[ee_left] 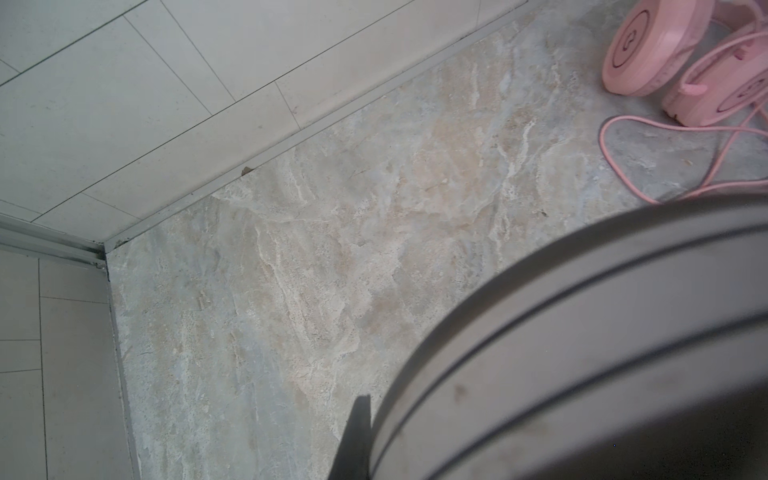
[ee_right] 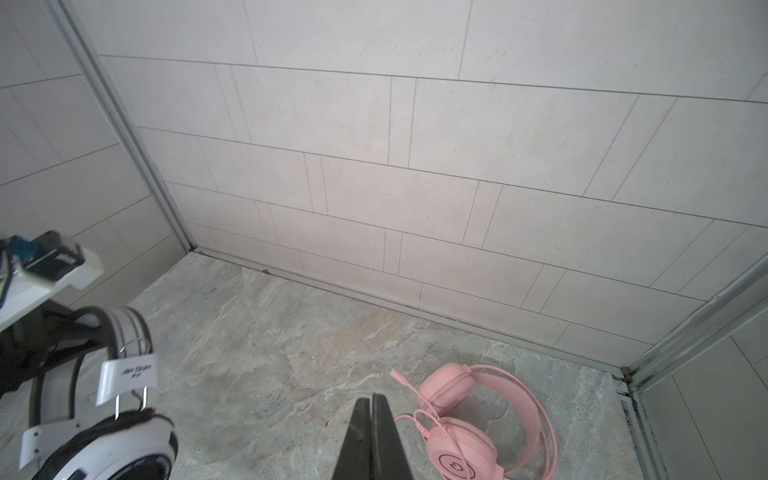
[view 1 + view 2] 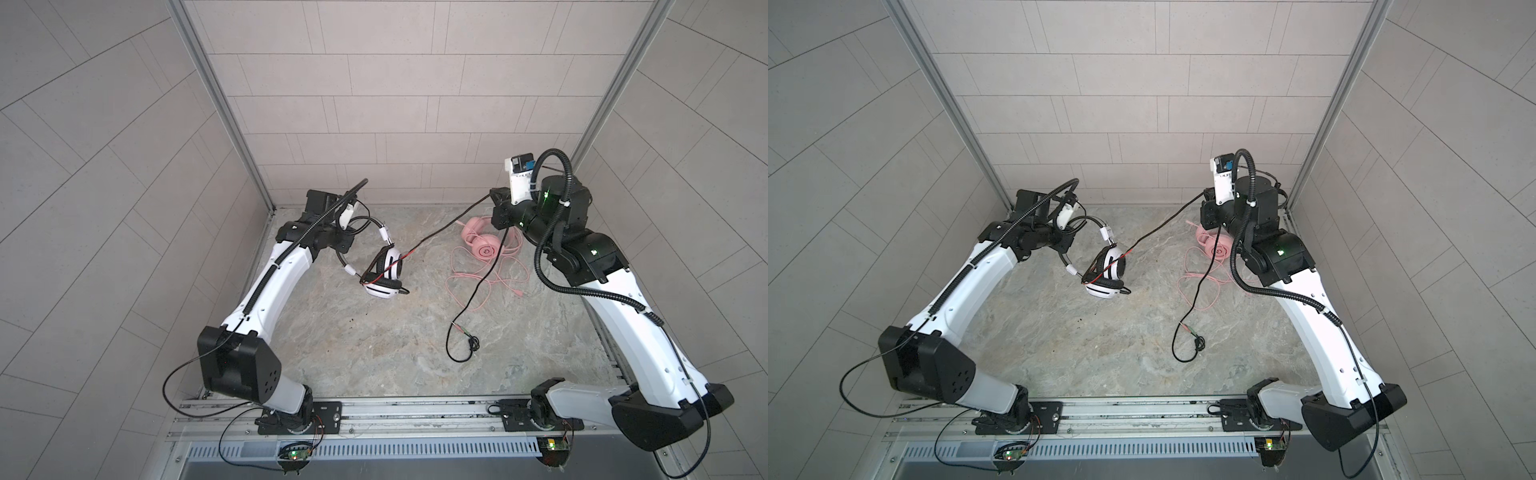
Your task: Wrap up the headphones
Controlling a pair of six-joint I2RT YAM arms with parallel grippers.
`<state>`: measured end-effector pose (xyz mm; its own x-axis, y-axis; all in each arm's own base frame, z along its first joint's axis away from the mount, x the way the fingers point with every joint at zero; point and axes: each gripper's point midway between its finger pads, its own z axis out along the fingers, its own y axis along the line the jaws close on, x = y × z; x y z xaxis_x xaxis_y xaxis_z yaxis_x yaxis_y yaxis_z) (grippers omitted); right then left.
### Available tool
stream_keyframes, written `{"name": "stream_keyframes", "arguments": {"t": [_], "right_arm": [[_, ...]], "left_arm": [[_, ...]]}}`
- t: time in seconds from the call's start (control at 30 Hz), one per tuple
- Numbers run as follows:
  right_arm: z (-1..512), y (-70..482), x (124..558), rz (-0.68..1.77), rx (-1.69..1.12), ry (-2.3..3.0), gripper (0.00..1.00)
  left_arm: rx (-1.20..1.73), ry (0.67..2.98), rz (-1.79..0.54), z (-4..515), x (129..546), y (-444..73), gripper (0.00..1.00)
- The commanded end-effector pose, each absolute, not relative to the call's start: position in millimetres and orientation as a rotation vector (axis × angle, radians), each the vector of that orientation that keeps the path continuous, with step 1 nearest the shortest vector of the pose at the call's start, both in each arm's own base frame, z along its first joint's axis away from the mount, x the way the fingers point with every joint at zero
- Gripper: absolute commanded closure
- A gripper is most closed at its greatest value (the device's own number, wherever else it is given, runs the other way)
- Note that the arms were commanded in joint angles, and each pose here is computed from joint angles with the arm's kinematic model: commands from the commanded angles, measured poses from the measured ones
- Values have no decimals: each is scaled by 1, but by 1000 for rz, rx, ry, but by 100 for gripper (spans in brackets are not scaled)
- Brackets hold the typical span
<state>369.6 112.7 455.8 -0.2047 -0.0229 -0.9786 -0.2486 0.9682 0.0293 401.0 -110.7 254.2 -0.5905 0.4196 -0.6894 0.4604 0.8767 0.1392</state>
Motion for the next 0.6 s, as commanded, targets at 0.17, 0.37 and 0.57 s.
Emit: {"name": "stream_keyframes", "arguments": {"t": [0.17,0.37,0.57], "right_arm": [[498,74,396,331,-13,1632,100],[486,55,418,337,53,1644,100],[458,44,431,361,103,1691,100]], "left_arm": [[819,2245,-292,258,347,-164,100],[1028,2245,-472,248,308,-203,100],[1052,2199,-648,264,291,-221,100]]}}
